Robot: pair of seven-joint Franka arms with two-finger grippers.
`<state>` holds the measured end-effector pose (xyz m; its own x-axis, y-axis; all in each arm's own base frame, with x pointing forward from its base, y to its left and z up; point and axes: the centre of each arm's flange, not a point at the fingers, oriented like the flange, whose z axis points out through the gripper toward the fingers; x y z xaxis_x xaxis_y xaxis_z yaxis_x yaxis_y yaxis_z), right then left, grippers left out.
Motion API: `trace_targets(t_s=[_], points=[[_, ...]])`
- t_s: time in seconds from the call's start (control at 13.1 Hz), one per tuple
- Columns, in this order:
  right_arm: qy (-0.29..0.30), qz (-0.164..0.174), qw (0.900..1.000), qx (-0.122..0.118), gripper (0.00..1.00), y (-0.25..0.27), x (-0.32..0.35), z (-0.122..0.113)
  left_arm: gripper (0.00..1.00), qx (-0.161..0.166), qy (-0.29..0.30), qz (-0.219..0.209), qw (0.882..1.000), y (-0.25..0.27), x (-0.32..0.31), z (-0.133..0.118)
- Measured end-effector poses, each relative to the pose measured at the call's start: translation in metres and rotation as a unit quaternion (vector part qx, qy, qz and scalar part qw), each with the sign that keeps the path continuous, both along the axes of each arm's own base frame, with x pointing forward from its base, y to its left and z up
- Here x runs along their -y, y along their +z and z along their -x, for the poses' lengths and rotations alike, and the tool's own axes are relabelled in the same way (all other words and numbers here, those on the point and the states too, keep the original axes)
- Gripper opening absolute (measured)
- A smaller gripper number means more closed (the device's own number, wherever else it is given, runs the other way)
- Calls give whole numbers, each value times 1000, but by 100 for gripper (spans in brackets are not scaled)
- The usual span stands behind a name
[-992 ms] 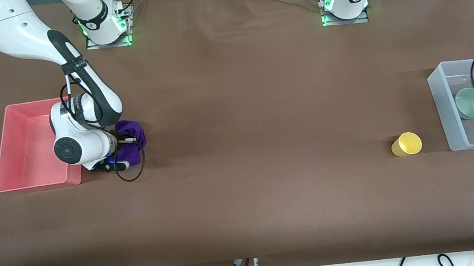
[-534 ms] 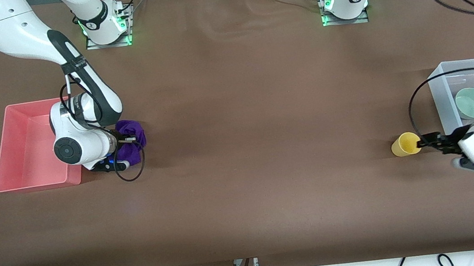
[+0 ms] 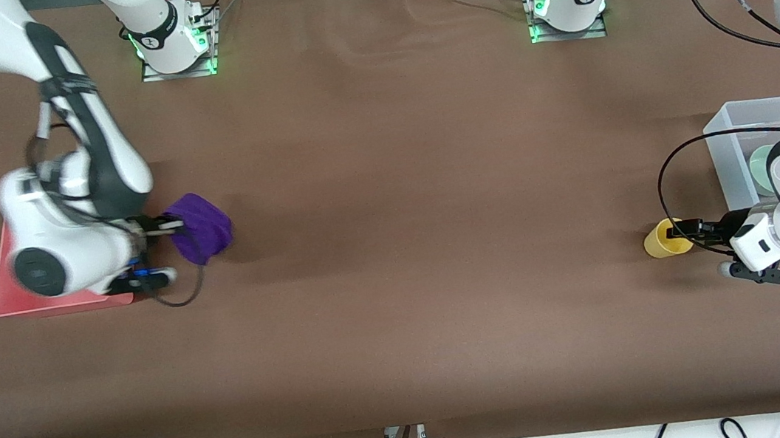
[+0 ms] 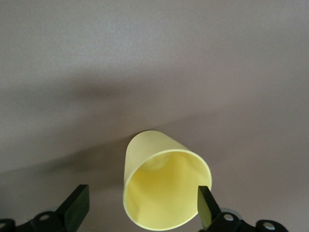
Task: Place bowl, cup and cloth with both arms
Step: 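Grasp the yellow cup while the right gripper drops the cloth in the pink bin, then place the cup in the green bowl with the left gripper while the right gripper withdraws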
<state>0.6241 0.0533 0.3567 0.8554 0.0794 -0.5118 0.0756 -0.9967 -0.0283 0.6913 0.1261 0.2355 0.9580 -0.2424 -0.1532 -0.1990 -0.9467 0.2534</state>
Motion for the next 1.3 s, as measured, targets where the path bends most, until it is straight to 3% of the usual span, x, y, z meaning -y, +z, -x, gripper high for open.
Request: trace_targets(t_s=[0.15, 0.31, 0.61, 0.84, 0.92, 1.07, 1.3], points=[[19, -15, 999, -30, 4, 35, 61, 2, 71, -3, -15, 4, 1000, -12, -3, 2], [45, -17, 998, -44, 4, 51, 129, 9, 47, 3, -23, 2, 1000, -19, -4, 1], [58, -24, 996, -57, 4, 24, 213, 23, 4, 21, -26, -7, 999, -10, -7, -5], [68, -22, 996, -45, 4, -34, 220, 25, 3, 16, -54, -54, 997, 35, -19, -6], [71, -22, 996, -44, 8, -48, 220, 27, 3, 7, -60, -71, 996, 60, -25, -2], [72, -21, 996, -41, 30, -50, 220, 27, 3, -11, -70, -127, 989, 114, -50, 13], [68, -21, 997, -12, 61, 15, 216, 13, 3, -32, -117, -198, 973, 160, -105, 38]])
